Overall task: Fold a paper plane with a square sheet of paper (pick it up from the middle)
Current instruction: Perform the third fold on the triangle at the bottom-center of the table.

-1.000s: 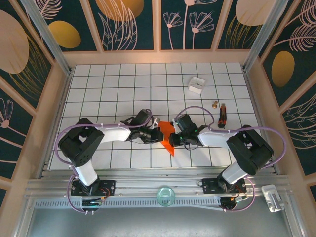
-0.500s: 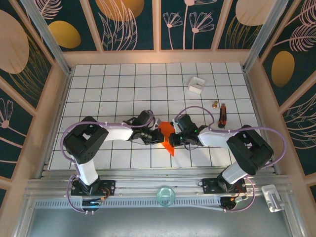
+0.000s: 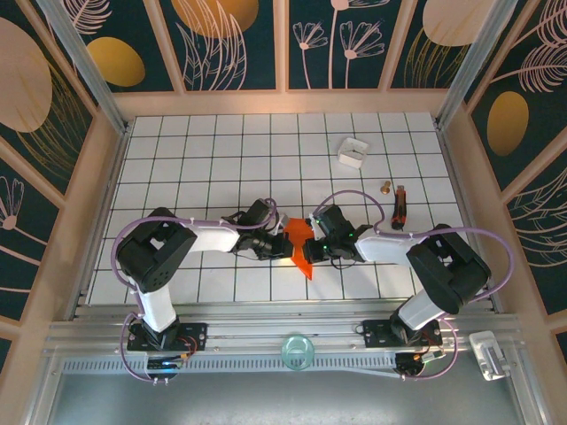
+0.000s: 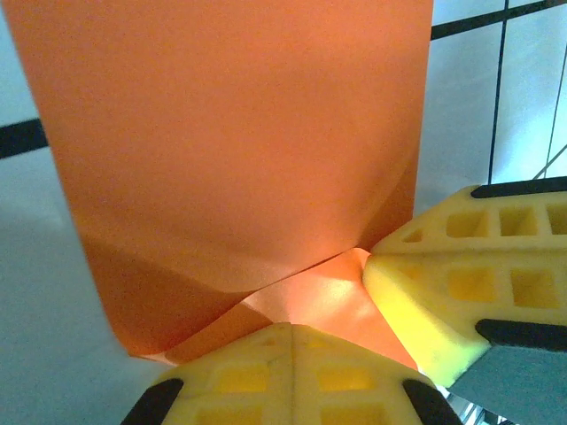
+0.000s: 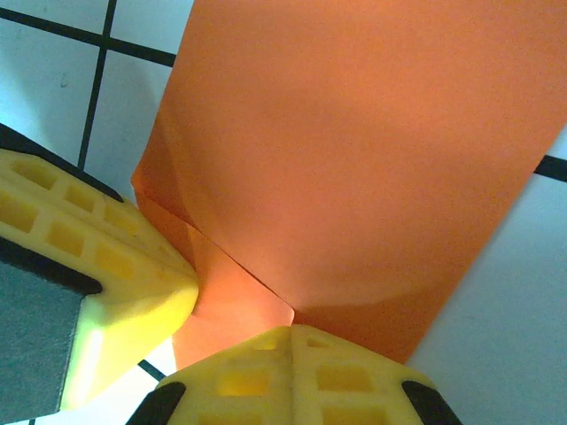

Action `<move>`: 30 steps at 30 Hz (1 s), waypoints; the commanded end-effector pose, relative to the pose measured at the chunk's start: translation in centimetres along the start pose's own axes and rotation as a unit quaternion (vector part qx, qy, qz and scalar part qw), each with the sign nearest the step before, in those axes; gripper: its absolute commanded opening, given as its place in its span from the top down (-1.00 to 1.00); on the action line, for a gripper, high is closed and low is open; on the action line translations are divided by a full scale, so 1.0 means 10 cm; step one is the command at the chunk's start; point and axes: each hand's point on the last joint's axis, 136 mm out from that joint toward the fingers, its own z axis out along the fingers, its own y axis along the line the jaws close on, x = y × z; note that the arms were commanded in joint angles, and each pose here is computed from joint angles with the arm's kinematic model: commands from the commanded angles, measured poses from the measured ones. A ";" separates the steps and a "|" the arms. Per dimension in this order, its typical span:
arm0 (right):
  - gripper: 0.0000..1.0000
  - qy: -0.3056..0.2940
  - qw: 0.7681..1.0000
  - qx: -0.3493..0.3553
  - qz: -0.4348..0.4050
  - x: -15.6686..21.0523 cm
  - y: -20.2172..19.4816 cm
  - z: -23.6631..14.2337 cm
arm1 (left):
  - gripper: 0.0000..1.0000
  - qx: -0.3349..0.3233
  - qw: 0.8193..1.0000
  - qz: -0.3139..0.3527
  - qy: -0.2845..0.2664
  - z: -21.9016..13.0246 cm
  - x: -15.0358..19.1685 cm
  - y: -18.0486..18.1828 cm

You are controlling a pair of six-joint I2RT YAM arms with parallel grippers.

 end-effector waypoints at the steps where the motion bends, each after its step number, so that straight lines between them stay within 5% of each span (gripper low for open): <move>1: 0.94 0.039 0.998 0.046 0.013 0.19 -0.20 -0.01 | 1.00 -0.080 0.996 -0.019 0.034 0.09 0.27 0.48; 18: 0.54 -0.020 0.999 0.030 0.008 -0.13 -0.03 -0.53 | 1.00 -0.111 0.993 -0.016 0.048 0.12 0.35 0.66; 24: 0.64 -0.028 0.997 -0.076 0.006 -0.09 0.42 -0.61 | 1.00 -0.110 0.993 -0.019 0.048 0.13 0.35 0.67; 30: 0.89 -0.003 0.994 -0.106 -0.022 0.08 0.71 -0.42 | 1.00 -0.111 0.992 -0.020 0.049 0.14 0.34 0.67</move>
